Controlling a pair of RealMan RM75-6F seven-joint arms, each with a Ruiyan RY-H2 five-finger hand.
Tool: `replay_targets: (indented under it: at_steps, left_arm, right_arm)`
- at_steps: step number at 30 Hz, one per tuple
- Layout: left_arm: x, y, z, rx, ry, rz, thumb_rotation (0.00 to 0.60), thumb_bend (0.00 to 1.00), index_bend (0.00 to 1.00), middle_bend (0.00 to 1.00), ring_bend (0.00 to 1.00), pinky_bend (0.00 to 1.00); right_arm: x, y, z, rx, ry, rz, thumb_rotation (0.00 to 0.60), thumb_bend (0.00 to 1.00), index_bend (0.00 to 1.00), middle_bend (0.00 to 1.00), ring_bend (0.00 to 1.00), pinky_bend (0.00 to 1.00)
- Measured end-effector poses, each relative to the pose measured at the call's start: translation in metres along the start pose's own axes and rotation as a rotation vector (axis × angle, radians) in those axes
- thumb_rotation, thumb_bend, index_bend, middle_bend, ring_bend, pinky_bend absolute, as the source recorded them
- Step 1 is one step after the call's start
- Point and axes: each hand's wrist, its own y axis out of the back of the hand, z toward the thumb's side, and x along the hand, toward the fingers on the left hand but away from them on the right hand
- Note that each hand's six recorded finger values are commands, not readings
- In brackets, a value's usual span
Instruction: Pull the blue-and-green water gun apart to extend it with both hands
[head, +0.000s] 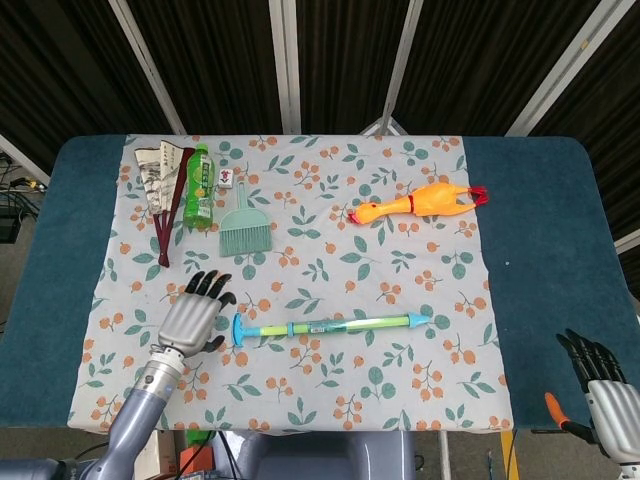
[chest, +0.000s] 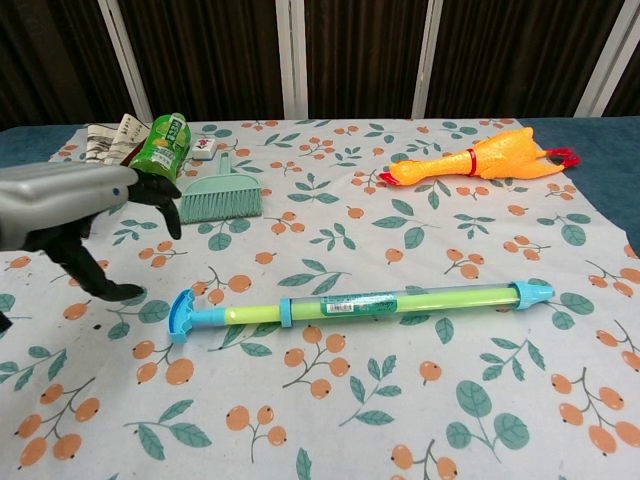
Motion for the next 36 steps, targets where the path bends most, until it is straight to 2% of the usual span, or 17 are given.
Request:
replay_targets:
  at_steps: [10, 28, 36]
  left_arm:
    - [0.017, -0.018, 0.03, 0.035, 0.038, -0.02, 0.6, 0.41, 0.37, 0.09, 0.0, 0.05]
    - [0.03, -0.045, 0.041, 0.028, 0.092, -0.085, 0.6, 0.41, 0.41, 0.09, 0.0, 0.05]
    - [0.032, -0.049, 0.039, 0.038, 0.114, -0.089, 0.6, 0.42, 0.44, 0.09, 0.0, 0.05]
  right_arm:
    - [0.0, 0.0, 0.0, -0.012, -0.003, 0.008, 0.6, 0.42, 0.0, 0.0, 0.0, 0.0]
    - [0.0, 0.0, -0.001, -0.026, -0.005, 0.009, 0.6, 0.42, 0.0, 0.0, 0.0, 0.0]
    - [0.0, 0.0, -0.001, -0.028, -0.006, 0.007, 0.6, 0.42, 0.0, 0.0, 0.0, 0.0]
